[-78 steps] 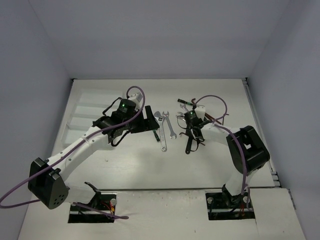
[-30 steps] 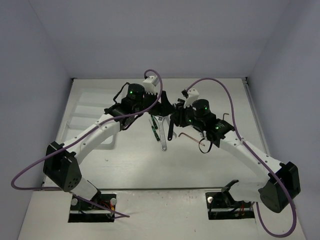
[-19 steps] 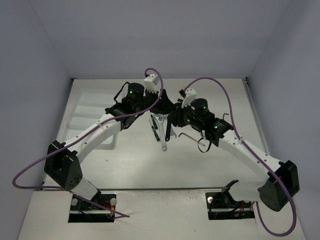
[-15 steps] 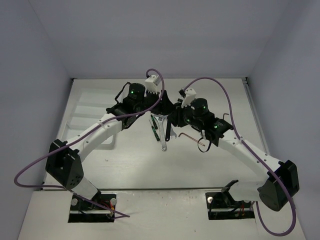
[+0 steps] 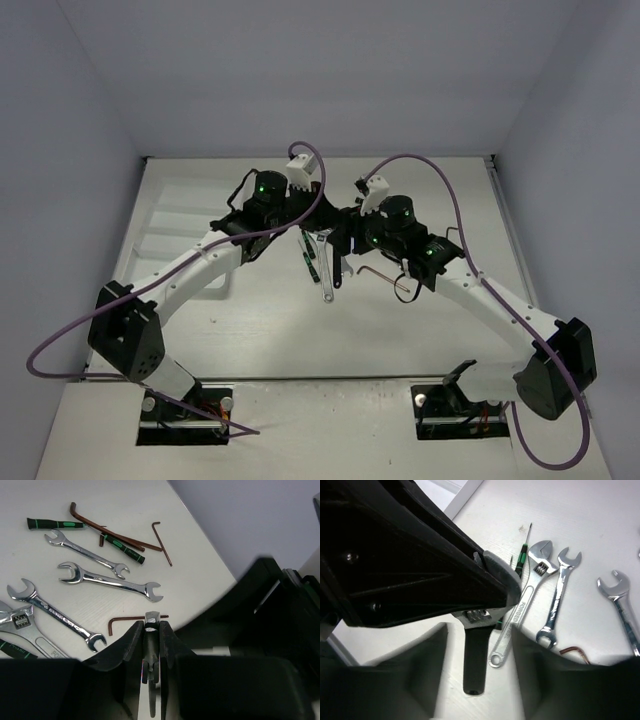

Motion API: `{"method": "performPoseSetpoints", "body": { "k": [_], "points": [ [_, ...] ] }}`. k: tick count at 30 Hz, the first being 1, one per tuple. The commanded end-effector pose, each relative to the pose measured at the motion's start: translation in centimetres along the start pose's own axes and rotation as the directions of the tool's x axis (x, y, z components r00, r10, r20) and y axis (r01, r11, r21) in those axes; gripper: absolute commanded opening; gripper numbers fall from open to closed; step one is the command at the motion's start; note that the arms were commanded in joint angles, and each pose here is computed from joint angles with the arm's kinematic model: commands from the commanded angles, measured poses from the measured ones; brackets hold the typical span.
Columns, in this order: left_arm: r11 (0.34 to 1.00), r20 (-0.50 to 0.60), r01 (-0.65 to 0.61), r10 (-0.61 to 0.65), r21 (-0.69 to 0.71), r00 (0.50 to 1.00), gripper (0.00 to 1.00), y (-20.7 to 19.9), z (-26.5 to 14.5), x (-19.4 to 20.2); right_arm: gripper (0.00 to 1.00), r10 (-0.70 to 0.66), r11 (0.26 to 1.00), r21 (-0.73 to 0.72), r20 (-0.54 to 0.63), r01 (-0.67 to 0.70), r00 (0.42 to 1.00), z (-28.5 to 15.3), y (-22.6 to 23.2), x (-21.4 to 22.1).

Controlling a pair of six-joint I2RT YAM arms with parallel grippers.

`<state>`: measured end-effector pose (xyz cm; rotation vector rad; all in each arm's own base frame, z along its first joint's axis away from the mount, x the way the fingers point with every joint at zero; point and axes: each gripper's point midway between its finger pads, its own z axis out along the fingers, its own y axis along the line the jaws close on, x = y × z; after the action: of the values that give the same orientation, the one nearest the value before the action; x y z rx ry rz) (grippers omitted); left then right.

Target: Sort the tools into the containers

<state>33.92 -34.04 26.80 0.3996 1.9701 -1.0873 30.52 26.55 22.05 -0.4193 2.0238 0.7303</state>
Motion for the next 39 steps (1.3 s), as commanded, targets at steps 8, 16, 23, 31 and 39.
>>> {"method": "performPoseSetpoints", "body": {
  "k": [8,16,23,31,39],
  "points": [
    [0.853,0.524,0.363,-0.129,-0.375,0.842,0.00,15.2,-17.2,-6.8,0.88,0.013,0.999,-0.030,0.123,-0.009,0.992,-0.8,1.5,-4.1],
    [0.592,0.666,0.575,-0.085,-0.565,0.742,0.00,23.6,-26.4,-3.9,0.87,0.025,1.000,-0.005,0.079,-0.024,0.997,-1.5,0.6,-2.2],
    [0.396,0.838,0.793,-0.096,-0.464,0.538,0.00,28.8,-32.0,-1.4,0.86,0.008,1.000,-0.007,0.085,-0.008,0.996,-3.6,0.6,-1.2],
    [0.336,0.887,0.851,-0.084,-0.403,0.454,0.00,31.7,-33.4,0.6,0.87,-0.025,1.000,0.015,0.071,0.024,0.997,-5.0,-0.3,0.9],
    [0.194,0.866,0.865,-0.110,-0.463,0.488,0.34,33.8,-33.9,5.4,0.87,-0.028,0.998,0.051,0.048,0.026,0.998,-5.0,-1.3,2.2]
  ]
}}
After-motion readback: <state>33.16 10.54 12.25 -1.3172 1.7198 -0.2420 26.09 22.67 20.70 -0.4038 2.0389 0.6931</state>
